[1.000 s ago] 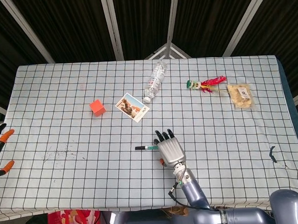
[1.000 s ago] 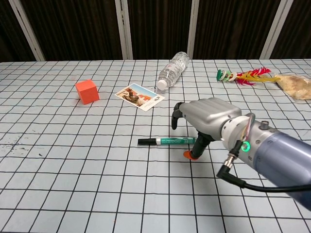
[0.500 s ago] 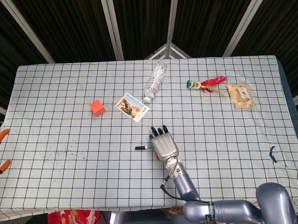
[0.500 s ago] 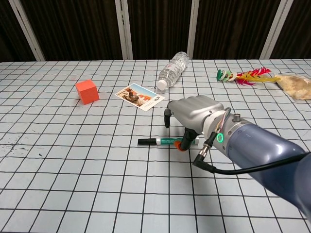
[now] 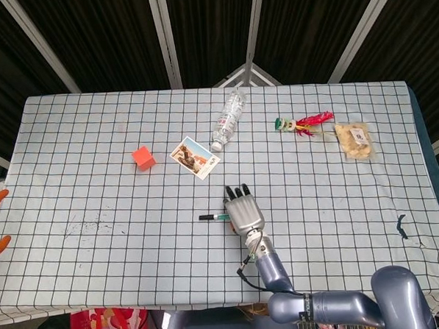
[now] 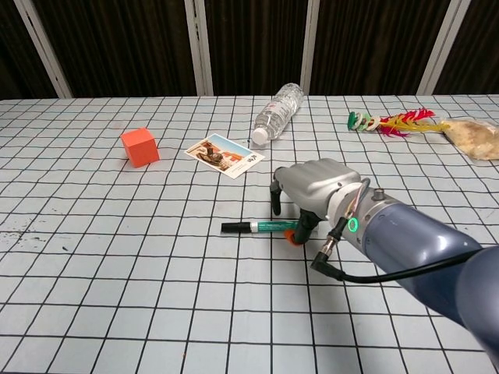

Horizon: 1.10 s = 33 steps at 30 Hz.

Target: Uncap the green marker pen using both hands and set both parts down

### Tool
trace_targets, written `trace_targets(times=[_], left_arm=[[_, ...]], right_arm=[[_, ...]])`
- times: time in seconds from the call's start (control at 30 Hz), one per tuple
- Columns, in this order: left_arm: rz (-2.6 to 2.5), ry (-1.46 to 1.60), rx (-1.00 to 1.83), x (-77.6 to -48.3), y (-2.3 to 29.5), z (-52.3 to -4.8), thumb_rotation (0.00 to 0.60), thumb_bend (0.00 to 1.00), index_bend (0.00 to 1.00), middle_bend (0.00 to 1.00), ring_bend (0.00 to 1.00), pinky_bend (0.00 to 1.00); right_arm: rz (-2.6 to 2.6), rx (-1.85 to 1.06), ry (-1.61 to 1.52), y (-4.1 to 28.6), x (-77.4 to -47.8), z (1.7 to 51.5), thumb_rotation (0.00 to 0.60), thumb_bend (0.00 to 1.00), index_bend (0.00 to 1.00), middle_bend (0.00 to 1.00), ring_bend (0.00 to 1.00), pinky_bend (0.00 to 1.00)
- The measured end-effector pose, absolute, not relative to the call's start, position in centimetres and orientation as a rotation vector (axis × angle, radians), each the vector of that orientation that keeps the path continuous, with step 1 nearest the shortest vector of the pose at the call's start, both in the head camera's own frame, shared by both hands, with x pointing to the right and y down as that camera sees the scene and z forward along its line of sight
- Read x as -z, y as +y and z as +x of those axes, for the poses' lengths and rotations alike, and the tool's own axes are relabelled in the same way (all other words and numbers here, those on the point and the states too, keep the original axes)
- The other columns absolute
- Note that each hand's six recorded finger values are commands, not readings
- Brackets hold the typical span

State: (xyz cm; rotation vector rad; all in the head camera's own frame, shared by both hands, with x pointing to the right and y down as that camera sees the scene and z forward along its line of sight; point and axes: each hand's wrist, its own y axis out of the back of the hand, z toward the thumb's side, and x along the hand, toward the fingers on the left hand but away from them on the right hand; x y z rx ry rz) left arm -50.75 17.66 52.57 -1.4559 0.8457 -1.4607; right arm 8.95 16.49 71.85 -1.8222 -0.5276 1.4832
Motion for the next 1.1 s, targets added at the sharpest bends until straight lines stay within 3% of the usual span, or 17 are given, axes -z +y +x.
trace_targets(times=[1.1], left_arm=[[-1.447, 0.828, 1.476, -53.0, 17.5, -50.3, 0.6, 0.33, 0.14, 0.02, 0.0, 0.01]], right_arm=[[-1.838, -1.494, -0.55, 16.6, -73.1, 10.6, 0.6, 0.4, 0.53, 0.13, 0.18, 0.1]])
